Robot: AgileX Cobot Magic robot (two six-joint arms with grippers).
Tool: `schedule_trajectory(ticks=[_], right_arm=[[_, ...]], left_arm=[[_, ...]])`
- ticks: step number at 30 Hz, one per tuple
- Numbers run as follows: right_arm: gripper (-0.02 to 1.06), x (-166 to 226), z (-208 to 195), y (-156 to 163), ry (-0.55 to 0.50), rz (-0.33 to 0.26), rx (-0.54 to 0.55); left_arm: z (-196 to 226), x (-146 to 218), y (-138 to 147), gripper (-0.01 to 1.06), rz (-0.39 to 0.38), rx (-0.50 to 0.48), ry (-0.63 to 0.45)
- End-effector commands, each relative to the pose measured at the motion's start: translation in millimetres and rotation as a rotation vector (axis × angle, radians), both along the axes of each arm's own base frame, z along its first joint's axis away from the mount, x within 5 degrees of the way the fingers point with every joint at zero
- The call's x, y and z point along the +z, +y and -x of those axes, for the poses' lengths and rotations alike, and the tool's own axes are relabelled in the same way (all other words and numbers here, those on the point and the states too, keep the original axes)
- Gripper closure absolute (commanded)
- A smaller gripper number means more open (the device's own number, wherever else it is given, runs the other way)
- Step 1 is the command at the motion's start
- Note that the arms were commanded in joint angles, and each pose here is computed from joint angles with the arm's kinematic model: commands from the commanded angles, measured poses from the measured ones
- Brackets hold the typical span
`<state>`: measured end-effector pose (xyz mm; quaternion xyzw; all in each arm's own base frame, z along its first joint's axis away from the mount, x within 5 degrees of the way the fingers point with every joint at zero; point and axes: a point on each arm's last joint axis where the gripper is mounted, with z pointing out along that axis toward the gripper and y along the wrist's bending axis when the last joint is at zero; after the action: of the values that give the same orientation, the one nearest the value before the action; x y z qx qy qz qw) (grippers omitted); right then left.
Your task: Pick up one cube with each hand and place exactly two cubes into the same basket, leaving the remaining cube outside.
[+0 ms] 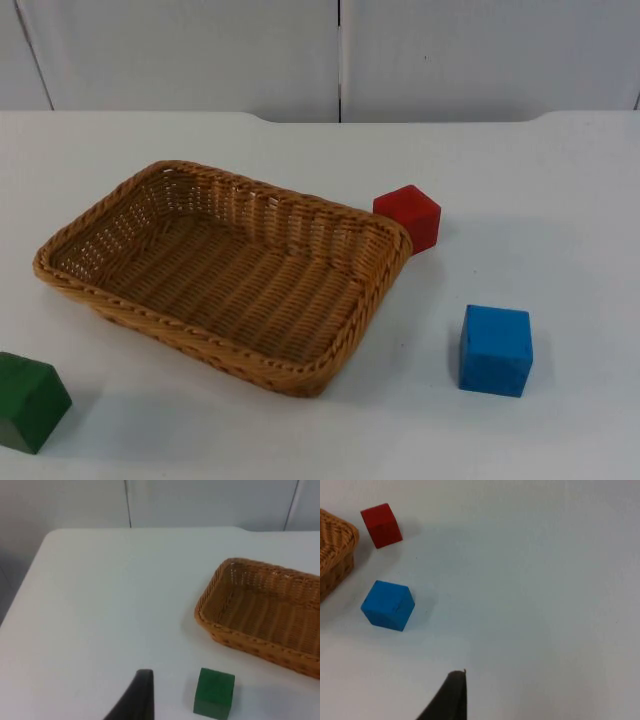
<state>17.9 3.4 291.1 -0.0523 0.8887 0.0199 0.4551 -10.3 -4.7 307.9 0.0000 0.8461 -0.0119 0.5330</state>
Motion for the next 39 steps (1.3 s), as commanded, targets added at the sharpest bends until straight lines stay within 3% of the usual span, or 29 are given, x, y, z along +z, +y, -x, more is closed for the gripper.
schedule_trajectory(ticks=[1,11,30,39], right_arm=[[-0.01,2.9,-7.5,0.2,0.009,0.009,-0.005],[-0.01,4.4,-29.1,1.8,0.099,0.032,0.012],[-0.01,30.1,-86.5,5.5,0.130,0.045,0.021],[-0.01,33.3,-116.1,7.5,0.150,0.044,0.020]], left_arm=[[-5.6,2.6,-0.6,0.00,0.013,-0.002,0.027],[-23.4,4.9,-0.7,0.00,0.023,-0.005,0.080],[-67.1,-2.0,-4.0,0.00,0.080,-0.033,0.299],[-84.2,-2.6,-8.0,0.00,0.084,-0.091,0.313]])
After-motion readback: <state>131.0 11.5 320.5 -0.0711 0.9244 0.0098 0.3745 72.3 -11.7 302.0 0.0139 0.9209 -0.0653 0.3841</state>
